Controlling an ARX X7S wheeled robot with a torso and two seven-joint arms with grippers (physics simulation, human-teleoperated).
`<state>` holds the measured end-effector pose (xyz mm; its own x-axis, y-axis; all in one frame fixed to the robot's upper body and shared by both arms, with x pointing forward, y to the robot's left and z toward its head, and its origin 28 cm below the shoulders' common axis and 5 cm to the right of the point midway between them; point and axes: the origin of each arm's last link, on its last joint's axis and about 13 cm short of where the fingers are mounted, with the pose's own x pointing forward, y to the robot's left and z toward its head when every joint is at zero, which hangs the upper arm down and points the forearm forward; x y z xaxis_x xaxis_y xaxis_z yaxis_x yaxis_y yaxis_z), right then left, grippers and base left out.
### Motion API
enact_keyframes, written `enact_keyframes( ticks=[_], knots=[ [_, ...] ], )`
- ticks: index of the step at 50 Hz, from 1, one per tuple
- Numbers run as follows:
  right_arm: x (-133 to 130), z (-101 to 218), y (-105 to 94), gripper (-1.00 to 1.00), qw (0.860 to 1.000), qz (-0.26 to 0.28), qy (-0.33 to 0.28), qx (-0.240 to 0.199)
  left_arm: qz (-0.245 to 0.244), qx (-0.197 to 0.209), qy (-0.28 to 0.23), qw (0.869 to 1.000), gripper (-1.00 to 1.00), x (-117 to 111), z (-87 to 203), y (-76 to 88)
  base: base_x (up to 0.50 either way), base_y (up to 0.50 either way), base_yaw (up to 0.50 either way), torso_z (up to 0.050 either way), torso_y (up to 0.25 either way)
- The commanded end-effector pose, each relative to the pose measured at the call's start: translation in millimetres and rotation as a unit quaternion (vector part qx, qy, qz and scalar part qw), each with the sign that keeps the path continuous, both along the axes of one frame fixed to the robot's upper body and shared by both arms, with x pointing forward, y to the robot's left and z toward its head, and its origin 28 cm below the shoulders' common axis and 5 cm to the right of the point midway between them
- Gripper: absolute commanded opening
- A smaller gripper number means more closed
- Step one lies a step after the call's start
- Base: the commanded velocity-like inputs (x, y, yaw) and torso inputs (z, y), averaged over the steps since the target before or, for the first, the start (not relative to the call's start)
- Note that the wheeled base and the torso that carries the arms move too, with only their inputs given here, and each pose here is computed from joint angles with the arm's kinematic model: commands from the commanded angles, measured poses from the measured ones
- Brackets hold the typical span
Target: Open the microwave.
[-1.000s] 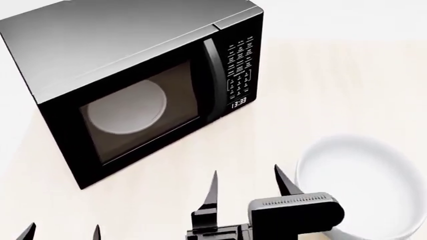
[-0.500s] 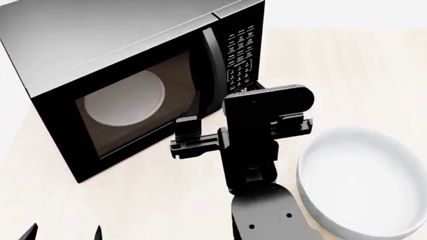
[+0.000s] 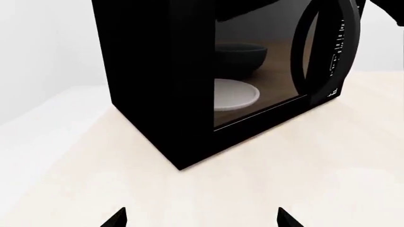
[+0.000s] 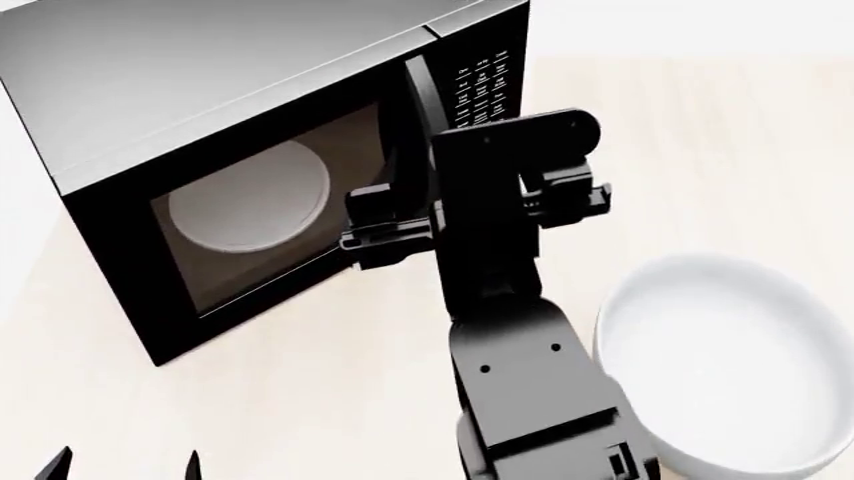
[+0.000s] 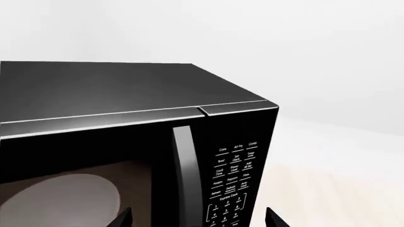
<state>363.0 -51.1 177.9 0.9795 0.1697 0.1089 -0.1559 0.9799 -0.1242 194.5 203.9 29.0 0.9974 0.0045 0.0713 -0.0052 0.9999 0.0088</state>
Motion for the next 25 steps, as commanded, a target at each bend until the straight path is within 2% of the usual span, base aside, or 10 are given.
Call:
enact_keyframes(
  ticks=[1, 2, 25],
  knots=[
    [13.2, -5.8, 0.5, 1.00, 1.000, 0.003, 0.022, -0.001, 0.000, -0.001, 0.001, 1.000, 1.00, 0.1, -0.6, 0.2, 0.00, 0.00, 0.00, 0.000, 0.000],
    [14.0, -6.5, 0.5, 1.00, 1.000, 0.005, 0.028, 0.009, 0.001, -0.001, 0.001, 1.000, 1.00, 0.4, -0.6, 0.3, 0.00, 0.00, 0.00, 0.000, 0.000],
    [34.9, -12.0, 2.7, 1.00, 0.999, -0.001, 0.044, -0.010, 0.000, -0.003, 0.001, 1.000, 1.00, 0.6, 0.5, 0.4, 0.00, 0.00, 0.00, 0.000, 0.000]
  ],
)
